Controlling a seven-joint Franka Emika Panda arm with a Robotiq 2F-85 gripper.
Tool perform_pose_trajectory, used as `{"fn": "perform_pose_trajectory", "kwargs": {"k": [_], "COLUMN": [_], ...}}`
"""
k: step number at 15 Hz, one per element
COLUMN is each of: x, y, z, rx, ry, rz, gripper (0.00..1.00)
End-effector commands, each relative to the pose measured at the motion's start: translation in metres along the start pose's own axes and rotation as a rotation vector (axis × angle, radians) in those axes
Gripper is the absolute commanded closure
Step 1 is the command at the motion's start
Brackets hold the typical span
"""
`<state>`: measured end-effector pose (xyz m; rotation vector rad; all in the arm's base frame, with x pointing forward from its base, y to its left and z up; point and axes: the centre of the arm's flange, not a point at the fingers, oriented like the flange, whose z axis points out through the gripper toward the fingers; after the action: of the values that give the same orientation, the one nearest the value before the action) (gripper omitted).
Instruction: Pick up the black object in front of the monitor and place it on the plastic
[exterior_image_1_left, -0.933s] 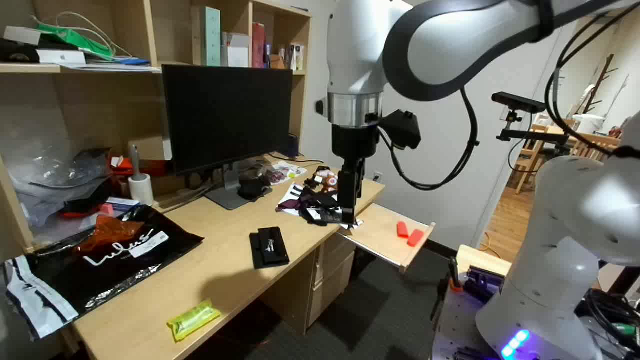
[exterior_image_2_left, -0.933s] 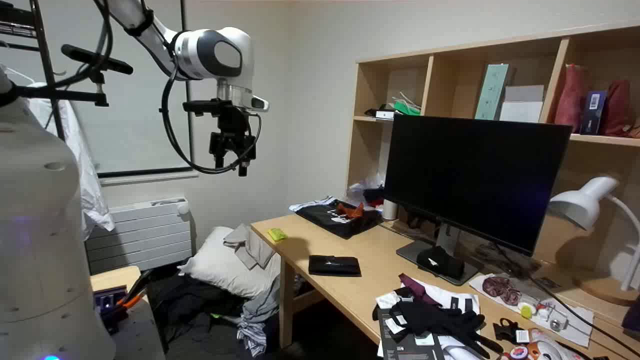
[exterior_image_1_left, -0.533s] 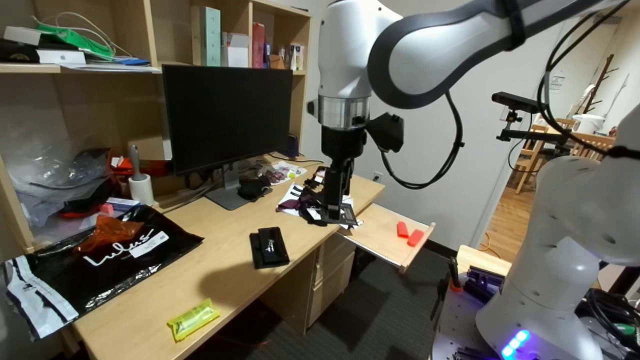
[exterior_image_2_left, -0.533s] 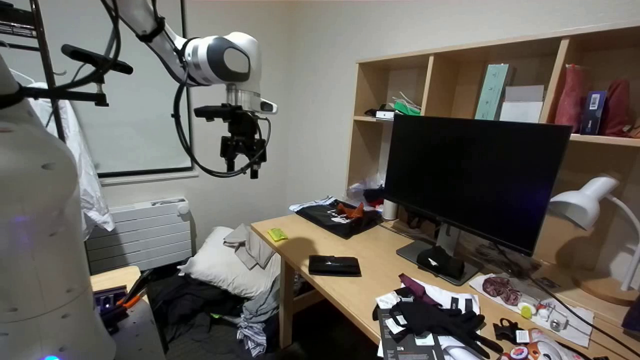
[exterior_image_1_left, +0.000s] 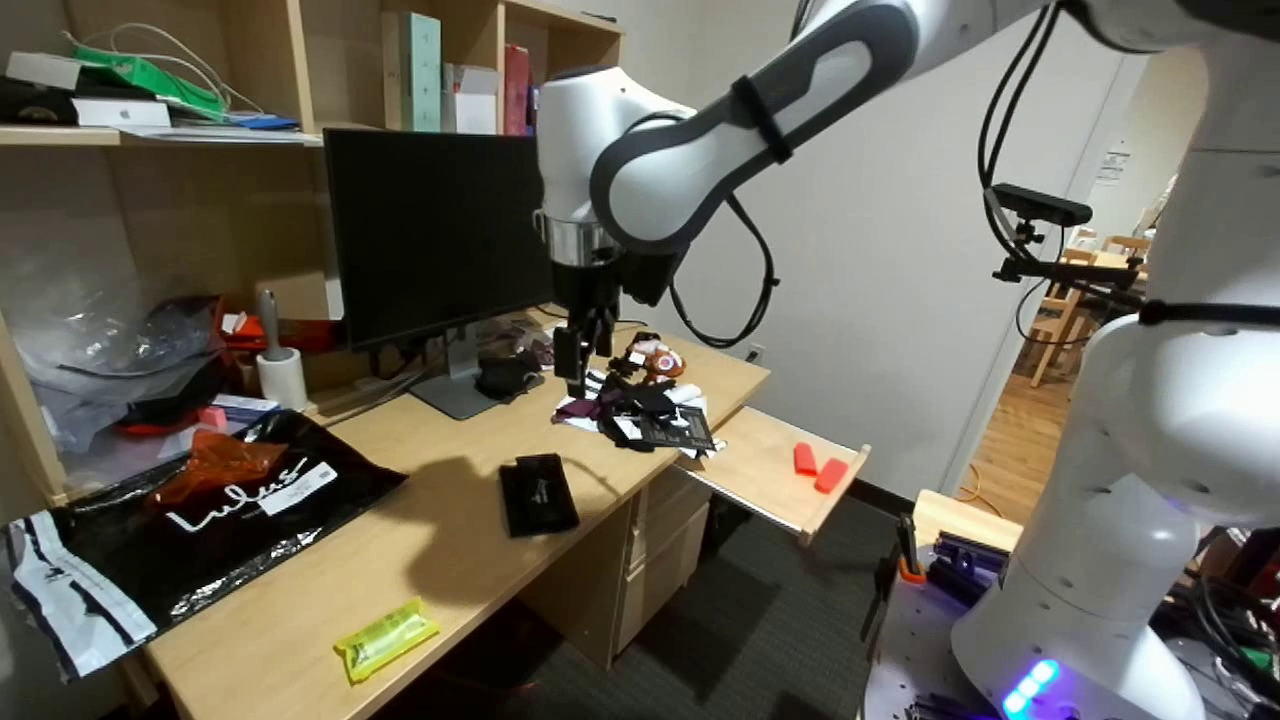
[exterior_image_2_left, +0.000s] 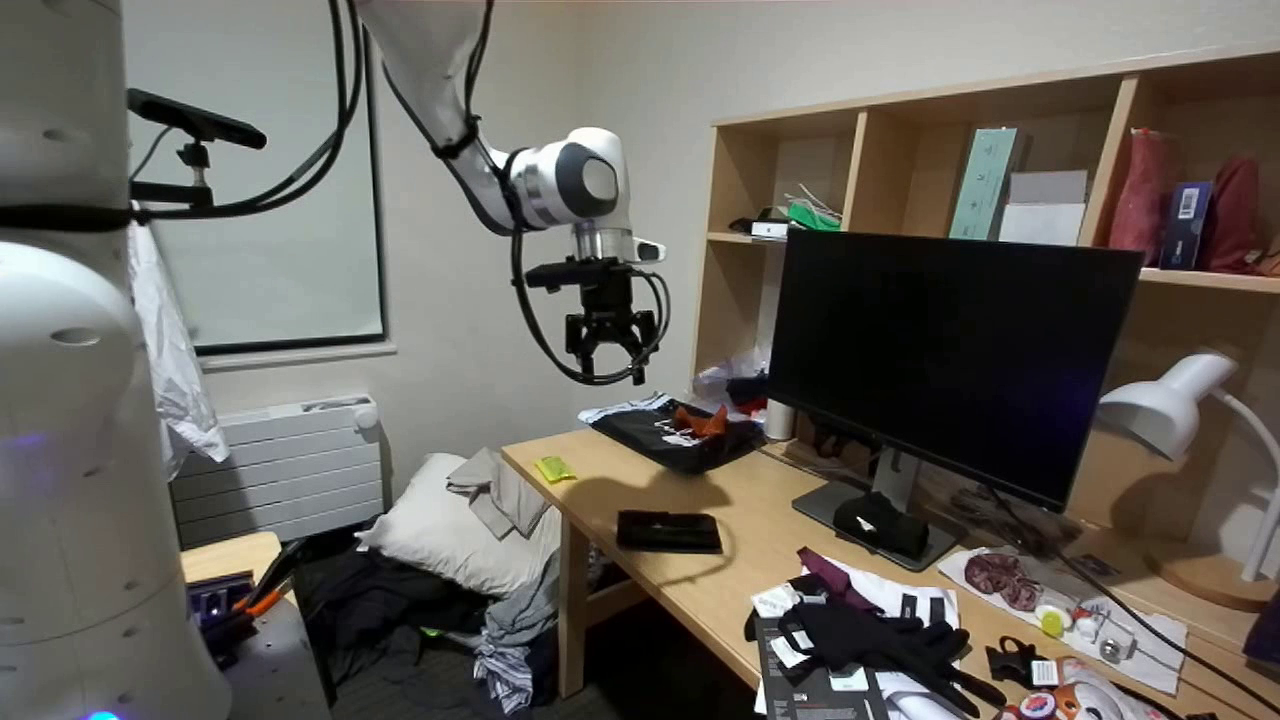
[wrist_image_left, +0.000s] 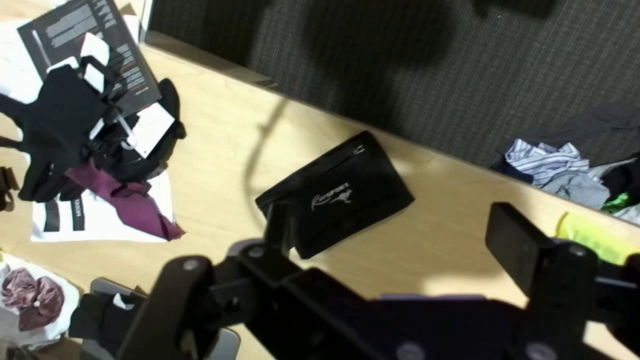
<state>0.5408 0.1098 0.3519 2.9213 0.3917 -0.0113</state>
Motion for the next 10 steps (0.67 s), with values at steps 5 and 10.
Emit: {"fn": "perform_pose_trajectory", "kwargs": {"k": [5,10], "x": [0.045,0.033], "y": [0.023,0.011], "z": [0.025,0.015], "rx": [-0.009,-0.025], "ry": [-0.009,-0.024], "rz": [0.027,0.216], "gripper": [0.0,0.0]}}
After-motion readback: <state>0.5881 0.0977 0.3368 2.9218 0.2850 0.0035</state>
